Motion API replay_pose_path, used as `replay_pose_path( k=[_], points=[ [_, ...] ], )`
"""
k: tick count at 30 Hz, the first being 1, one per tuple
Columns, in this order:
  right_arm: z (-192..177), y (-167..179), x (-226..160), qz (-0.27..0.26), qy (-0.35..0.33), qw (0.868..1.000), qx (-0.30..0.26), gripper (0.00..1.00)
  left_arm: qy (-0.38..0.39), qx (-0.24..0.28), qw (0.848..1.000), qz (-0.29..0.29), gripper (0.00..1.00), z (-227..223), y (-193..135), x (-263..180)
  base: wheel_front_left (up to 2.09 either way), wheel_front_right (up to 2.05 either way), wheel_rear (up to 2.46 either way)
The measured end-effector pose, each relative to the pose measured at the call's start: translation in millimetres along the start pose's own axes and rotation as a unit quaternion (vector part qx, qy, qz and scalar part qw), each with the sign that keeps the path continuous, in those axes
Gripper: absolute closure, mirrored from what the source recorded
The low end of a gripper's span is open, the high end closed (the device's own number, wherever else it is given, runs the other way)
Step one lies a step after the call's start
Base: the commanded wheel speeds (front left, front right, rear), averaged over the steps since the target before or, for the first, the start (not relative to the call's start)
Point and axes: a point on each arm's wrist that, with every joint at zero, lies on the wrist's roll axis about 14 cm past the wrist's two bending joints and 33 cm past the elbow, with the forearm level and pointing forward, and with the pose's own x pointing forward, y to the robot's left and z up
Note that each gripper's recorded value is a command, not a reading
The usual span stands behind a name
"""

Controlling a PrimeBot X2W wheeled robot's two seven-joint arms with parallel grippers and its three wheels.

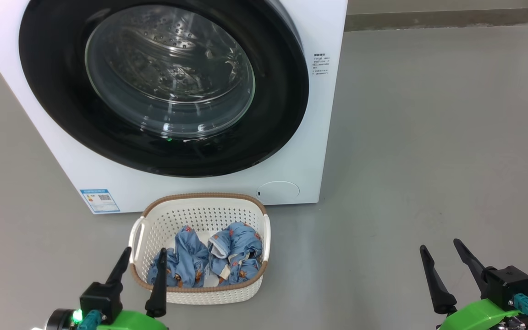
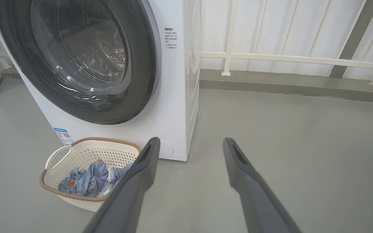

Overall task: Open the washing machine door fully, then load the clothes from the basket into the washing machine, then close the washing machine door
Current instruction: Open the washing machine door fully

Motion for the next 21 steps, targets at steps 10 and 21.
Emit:
replay_pose_path(
  k=[10, 21],
  points=[
    [-0.4, -0.7, -0.5, -0.001, 0.0, 1.0, 0.0, 0.0, -0.005, 0.0, 1.0, 0.0, 0.0, 3.0, 0.2, 1.2, 0.0, 0.0, 0.0],
    [-1.6, 1.4, 1.4, 0.002, 0.002, 1.0, 0.0, 1.0, -0.008, 0.0, 1.0, 0.003, 0.0, 4.7, 2.1, 1.1, 0.0, 0.0, 0.0]
  ],
)
